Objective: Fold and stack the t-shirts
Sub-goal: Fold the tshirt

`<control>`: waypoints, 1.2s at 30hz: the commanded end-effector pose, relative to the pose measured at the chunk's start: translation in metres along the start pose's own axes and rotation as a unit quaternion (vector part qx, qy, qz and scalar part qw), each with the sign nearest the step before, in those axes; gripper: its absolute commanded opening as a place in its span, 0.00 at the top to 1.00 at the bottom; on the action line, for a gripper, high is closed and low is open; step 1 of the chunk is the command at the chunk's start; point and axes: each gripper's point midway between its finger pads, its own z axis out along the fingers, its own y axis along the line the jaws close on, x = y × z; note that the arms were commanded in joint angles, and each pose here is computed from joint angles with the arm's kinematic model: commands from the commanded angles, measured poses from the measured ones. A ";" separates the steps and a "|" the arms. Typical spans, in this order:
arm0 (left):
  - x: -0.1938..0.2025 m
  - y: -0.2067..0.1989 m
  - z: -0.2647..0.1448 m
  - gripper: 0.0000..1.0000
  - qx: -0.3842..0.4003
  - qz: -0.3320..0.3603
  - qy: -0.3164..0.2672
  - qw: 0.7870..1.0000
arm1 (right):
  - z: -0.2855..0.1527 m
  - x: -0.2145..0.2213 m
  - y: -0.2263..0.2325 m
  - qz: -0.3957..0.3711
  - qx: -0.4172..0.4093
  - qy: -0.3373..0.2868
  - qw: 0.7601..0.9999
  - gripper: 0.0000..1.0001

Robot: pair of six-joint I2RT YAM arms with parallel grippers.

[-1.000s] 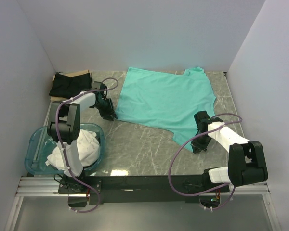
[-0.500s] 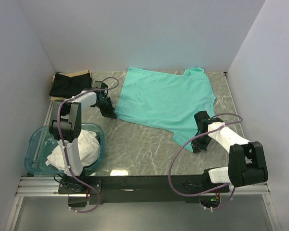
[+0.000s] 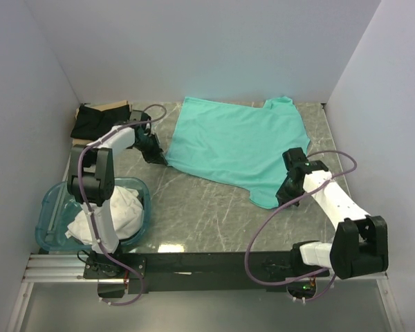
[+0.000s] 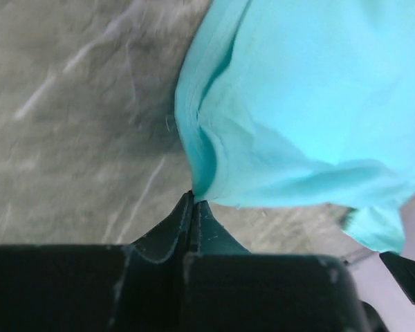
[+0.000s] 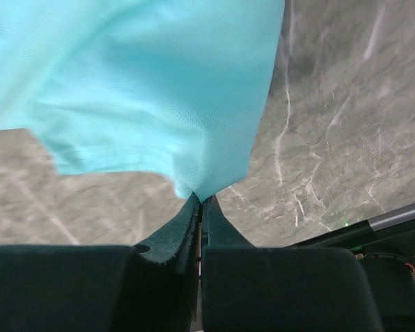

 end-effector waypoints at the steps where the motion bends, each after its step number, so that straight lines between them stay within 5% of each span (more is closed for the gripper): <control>1: -0.007 -0.021 -0.046 1.00 0.043 -0.020 -0.022 0.999 | -0.027 -0.015 -0.003 -0.003 0.004 -0.035 0.999 1.00; 9: 0.012 -0.029 -0.079 1.00 0.067 -0.045 -0.026 0.996 | -0.065 -0.019 -0.017 -0.006 0.003 -0.069 0.998 1.00; 23: 0.081 0.021 -0.075 1.00 -0.002 -0.031 0.057 0.998 | -0.077 0.006 -0.042 -0.021 0.003 -0.064 0.998 1.00; 36: 0.062 -0.008 -0.059 1.00 0.067 -0.029 0.094 0.993 | -0.085 -0.033 -0.008 -0.010 -0.030 -0.101 0.994 1.00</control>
